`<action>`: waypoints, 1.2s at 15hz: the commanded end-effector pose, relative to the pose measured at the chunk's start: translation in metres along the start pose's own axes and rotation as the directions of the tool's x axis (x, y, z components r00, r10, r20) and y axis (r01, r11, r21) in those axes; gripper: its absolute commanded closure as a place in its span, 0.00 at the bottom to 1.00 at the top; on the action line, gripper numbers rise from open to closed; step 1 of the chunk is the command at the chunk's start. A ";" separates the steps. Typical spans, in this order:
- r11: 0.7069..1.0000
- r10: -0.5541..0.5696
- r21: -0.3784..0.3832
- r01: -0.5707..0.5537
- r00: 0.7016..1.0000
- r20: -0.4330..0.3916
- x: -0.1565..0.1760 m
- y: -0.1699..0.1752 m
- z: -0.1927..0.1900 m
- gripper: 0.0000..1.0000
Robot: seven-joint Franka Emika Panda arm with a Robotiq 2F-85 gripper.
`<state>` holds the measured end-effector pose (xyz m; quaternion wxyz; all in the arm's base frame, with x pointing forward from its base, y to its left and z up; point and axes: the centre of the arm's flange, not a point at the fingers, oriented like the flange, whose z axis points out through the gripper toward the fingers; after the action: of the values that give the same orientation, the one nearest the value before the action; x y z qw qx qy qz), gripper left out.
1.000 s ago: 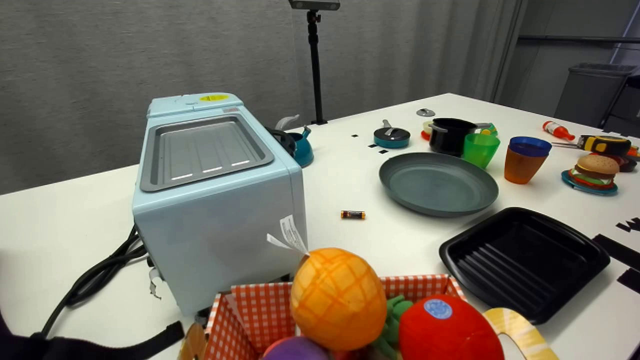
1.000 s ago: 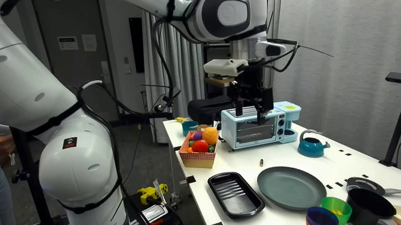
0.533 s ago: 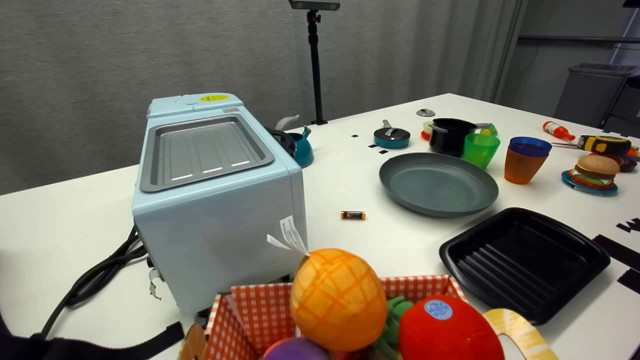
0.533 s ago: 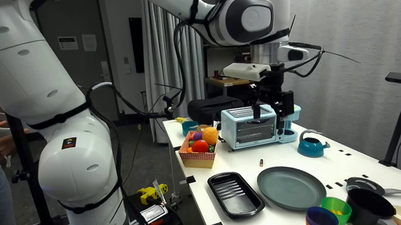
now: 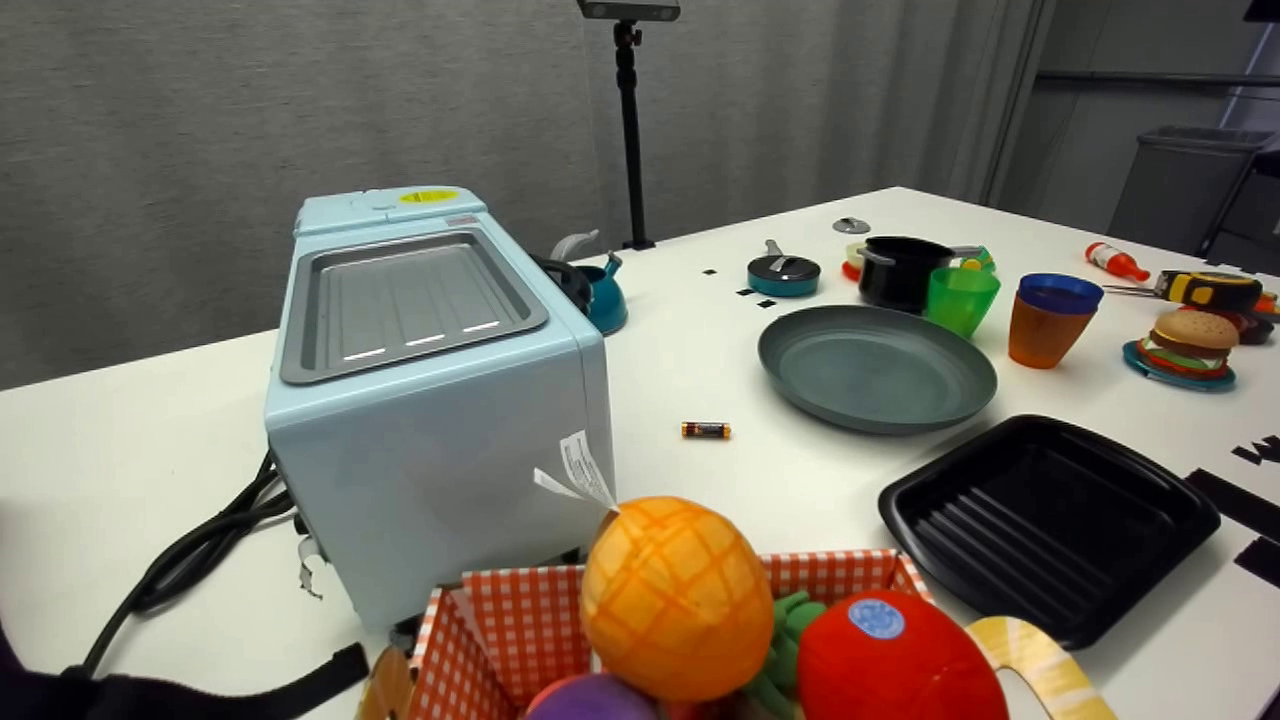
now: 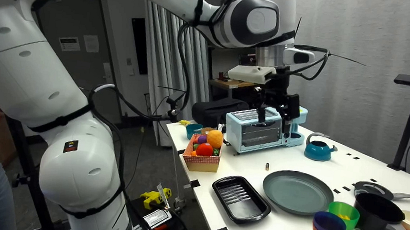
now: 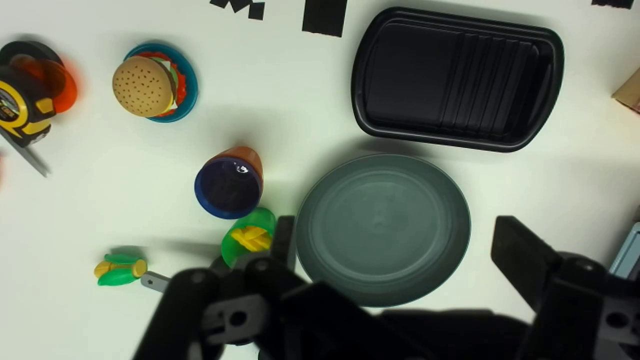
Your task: Pour the things in the green cup onto the plate
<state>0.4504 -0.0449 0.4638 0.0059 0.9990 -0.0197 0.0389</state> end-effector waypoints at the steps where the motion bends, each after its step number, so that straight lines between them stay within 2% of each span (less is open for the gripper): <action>1: 1.000 0.000 0.000 0.000 1.000 0.000 0.000 0.000 0.000 0.00; 6: 1.000 0.008 -0.025 -0.008 1.000 0.022 0.025 0.010 0.006 0.00; 11: 0.999 0.026 -0.036 -0.025 0.999 0.044 0.065 0.028 0.013 0.00; 18: 0.997 0.052 -0.055 -0.051 0.998 0.022 0.115 0.058 0.049 0.00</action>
<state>0.5348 -0.0893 0.4352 0.0261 0.9983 -0.0475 0.0201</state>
